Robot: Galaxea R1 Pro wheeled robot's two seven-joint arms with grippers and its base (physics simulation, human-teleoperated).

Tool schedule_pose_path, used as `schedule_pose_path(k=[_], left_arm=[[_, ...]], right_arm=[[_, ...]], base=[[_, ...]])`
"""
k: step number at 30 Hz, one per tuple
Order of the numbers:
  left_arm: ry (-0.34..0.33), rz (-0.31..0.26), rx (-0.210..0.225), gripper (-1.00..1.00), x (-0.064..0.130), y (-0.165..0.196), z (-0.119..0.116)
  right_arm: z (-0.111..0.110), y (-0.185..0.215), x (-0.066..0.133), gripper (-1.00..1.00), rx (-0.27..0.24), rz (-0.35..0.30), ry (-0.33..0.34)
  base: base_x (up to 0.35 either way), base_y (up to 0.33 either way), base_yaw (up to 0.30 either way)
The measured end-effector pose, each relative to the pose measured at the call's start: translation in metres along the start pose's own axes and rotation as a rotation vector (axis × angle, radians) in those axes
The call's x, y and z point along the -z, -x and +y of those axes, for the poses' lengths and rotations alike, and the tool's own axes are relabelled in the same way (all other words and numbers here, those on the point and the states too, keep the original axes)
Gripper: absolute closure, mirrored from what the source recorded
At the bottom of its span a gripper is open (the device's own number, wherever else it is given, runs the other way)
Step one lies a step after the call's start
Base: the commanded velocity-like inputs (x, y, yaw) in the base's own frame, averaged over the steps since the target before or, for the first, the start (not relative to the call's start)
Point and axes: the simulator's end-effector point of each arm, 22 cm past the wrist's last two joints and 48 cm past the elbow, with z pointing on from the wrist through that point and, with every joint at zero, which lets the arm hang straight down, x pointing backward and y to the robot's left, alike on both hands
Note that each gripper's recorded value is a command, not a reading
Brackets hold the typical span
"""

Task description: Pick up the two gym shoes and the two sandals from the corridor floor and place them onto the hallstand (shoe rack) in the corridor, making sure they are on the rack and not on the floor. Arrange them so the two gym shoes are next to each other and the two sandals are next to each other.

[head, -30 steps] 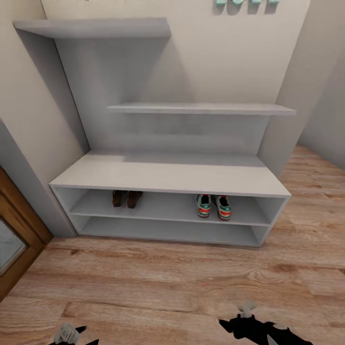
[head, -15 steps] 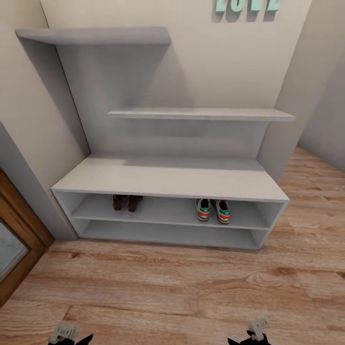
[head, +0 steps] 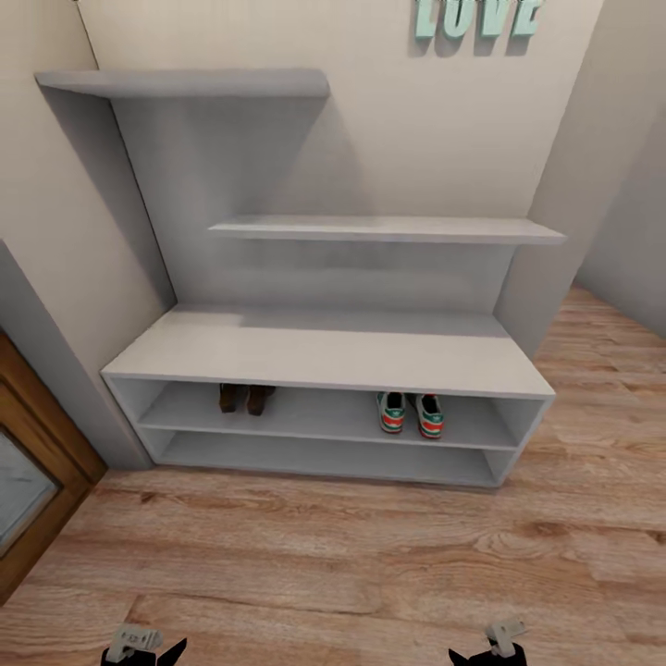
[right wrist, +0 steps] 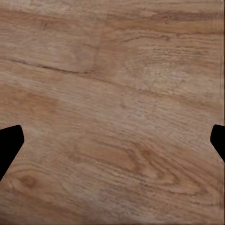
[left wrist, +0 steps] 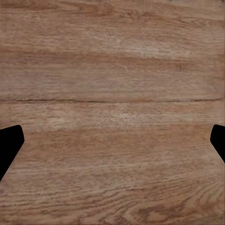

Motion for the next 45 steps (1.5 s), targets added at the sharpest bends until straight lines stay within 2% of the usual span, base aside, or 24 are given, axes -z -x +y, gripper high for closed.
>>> schedule_pose_path(k=[7, 24, 28, 30, 34, 40, 45], left_arm=[[0.009, -0.011, 0.001, -1.0, 0.008, 0.012, -0.003], [0.015, 0.016, 0.022, -1.0, 0.032, 0.023, -0.012], [0.014, 0.017, 0.022, -1.0, 0.037, 0.029, -0.014], [0.014, 0.018, 0.021, -1.0, 0.04, 0.031, -0.015], [0.013, 0.019, 0.021, -1.0, 0.045, 0.037, -0.016], [0.014, 0.019, 0.021, -1.0, 0.045, 0.037, -0.016], [0.014, 0.019, 0.021, -1.0, 0.045, 0.037, -0.016]], right_arm=[[-0.009, 0.009, 0.012, -1.0, 0.002, 0.001, -0.039], [-0.003, 0.031, 0.038, -1.0, 0.001, 0.001, -0.047], [-0.01, 0.035, 0.045, -1.0, 0.0, 0.003, -0.084], [-0.02, 0.021, 0.051, -1.0, -0.01, 0.035, -0.147], [-0.022, 0.013, 0.06, -1.0, -0.019, 0.06, -0.17], [-0.009, 0.0, 0.058, -1.0, -0.031, 0.082, -0.165], [0.014, -0.001, 0.051, -1.0, -0.041, 0.081, -0.136]], base=[[0.0, 0.0, 0.0], [0.0, 0.0, 0.0], [0.0, 0.0, 0.0], [0.0, 0.0, 0.0], [0.0, 0.0, 0.0], [0.0, 0.0, 0.0], [0.0, 0.0, 0.0]])
